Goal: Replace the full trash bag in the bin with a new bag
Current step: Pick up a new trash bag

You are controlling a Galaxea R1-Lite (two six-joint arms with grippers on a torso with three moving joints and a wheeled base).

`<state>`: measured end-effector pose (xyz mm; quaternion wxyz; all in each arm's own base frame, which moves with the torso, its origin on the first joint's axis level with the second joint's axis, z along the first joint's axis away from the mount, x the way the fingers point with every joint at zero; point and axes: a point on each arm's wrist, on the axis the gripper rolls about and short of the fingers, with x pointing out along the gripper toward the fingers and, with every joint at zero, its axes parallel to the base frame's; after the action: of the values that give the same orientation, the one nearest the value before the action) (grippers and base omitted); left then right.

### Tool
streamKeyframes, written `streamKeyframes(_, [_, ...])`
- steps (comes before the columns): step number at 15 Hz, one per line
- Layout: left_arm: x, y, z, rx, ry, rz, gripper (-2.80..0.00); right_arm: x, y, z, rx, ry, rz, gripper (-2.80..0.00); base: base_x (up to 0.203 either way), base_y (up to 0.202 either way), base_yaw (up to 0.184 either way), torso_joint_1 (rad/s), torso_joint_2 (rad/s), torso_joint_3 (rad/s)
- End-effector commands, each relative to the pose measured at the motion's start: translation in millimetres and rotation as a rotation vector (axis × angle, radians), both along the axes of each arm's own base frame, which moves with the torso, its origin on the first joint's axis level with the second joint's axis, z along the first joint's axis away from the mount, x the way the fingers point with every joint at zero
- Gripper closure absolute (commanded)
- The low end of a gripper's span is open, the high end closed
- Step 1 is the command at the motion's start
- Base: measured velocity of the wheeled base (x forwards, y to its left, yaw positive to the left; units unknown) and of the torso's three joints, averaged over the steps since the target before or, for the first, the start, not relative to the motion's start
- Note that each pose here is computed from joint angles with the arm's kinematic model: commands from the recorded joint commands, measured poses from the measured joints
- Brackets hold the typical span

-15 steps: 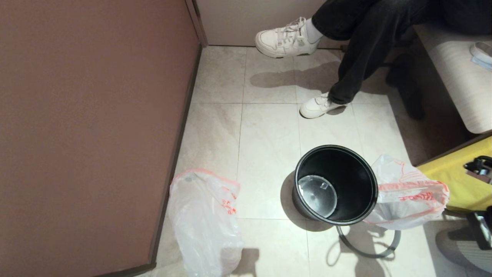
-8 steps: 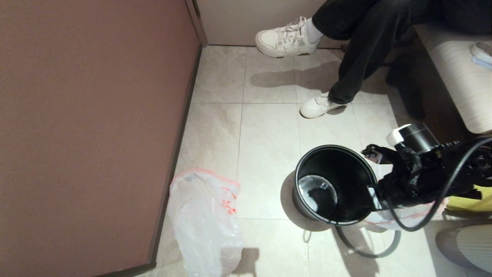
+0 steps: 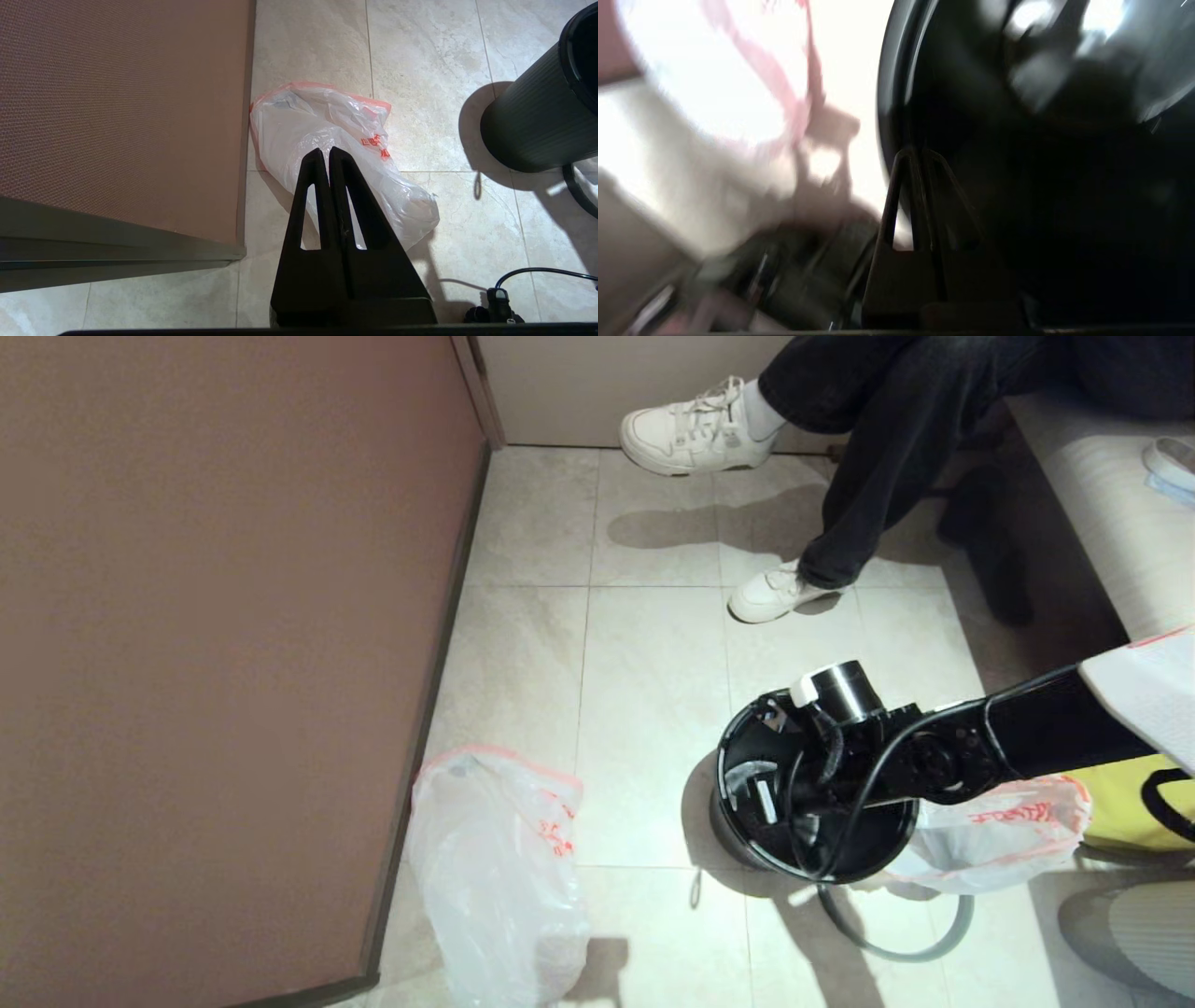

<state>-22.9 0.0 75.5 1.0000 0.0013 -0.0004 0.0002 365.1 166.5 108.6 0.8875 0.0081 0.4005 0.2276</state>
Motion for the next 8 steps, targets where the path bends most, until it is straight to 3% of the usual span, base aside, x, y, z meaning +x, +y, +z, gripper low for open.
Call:
streamKeyframes(1, [0, 0, 0, 0.001, 0.001, 0.001, 0.00, 16, 8, -25, -0.017, -0.022, -0.019, 0.00, 0.000, 0.000, 0.000, 0.000, 0.00, 0.000])
streamKeyframes(4, [0, 0, 0, 0.001, 0.001, 0.000, 0.00, 32, 11, -15, 0.005, -0.132, -0.077, 0.00, 0.000, 0.000, 0.000, 0.000, 0.00, 0.000])
streamKeyframes(8, [0, 0, 0, 0.001, 0.001, 0.000, 0.00, 43, 13, -8, 0.018, -0.172, -0.134, 0.00, 0.000, 0.000, 0.000, 0.000, 0.00, 0.000])
